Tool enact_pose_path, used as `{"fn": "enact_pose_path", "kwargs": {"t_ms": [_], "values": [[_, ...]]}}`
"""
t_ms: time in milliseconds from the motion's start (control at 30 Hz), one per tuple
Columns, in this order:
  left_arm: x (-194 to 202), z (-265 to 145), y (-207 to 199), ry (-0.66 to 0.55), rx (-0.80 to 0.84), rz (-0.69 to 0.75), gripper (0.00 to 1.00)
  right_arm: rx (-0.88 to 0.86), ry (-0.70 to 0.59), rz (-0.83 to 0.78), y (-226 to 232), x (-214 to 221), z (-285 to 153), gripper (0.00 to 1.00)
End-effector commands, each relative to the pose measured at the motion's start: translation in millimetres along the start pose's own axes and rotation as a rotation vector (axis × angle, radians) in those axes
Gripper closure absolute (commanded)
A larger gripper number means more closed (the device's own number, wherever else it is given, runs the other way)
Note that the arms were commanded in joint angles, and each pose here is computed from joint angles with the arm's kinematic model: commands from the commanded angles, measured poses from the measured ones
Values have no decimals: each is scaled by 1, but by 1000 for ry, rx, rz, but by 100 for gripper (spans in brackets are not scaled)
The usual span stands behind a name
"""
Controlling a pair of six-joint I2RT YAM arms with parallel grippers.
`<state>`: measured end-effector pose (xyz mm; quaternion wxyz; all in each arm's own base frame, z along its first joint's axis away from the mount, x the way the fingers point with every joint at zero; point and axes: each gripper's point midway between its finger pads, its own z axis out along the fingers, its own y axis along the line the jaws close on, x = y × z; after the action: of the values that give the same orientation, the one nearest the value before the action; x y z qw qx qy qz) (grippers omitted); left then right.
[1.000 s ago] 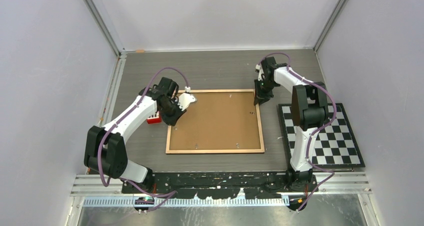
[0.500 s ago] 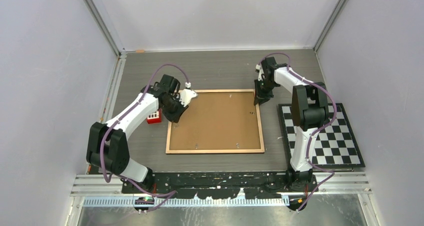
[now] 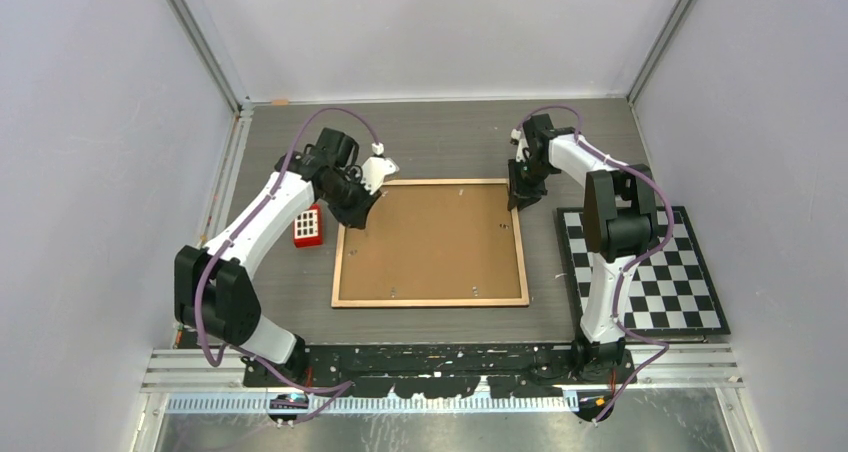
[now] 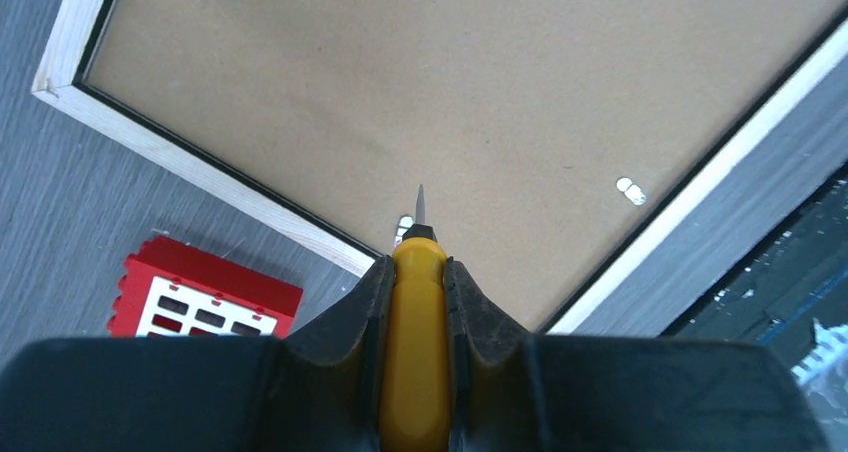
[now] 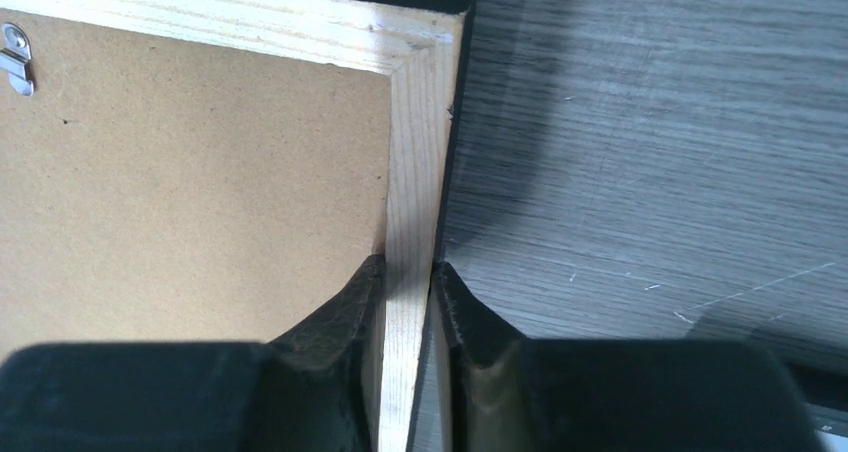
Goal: Take the photo out of the frame
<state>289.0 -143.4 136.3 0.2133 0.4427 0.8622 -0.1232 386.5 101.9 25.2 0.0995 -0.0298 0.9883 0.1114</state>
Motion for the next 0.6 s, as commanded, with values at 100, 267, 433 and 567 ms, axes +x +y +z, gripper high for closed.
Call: {"fn": "enact_pose_path", "kwargs": {"t_ms": [100,267,433,567], "values": [[-7,-22,-31,-22,197,-37,100,-41,32,-80,4,18,-22,46],[-38,-31,-49,-94,335,-135,100,-200,-130,-242,36,5,-63,29],[-68,-34,-59,-150,449,-251,100,-482,-283,-408,95,5,-116,24],[-88,-37,-65,-186,525,-329,100,-694,-295,-498,146,23,-145,26]]}}
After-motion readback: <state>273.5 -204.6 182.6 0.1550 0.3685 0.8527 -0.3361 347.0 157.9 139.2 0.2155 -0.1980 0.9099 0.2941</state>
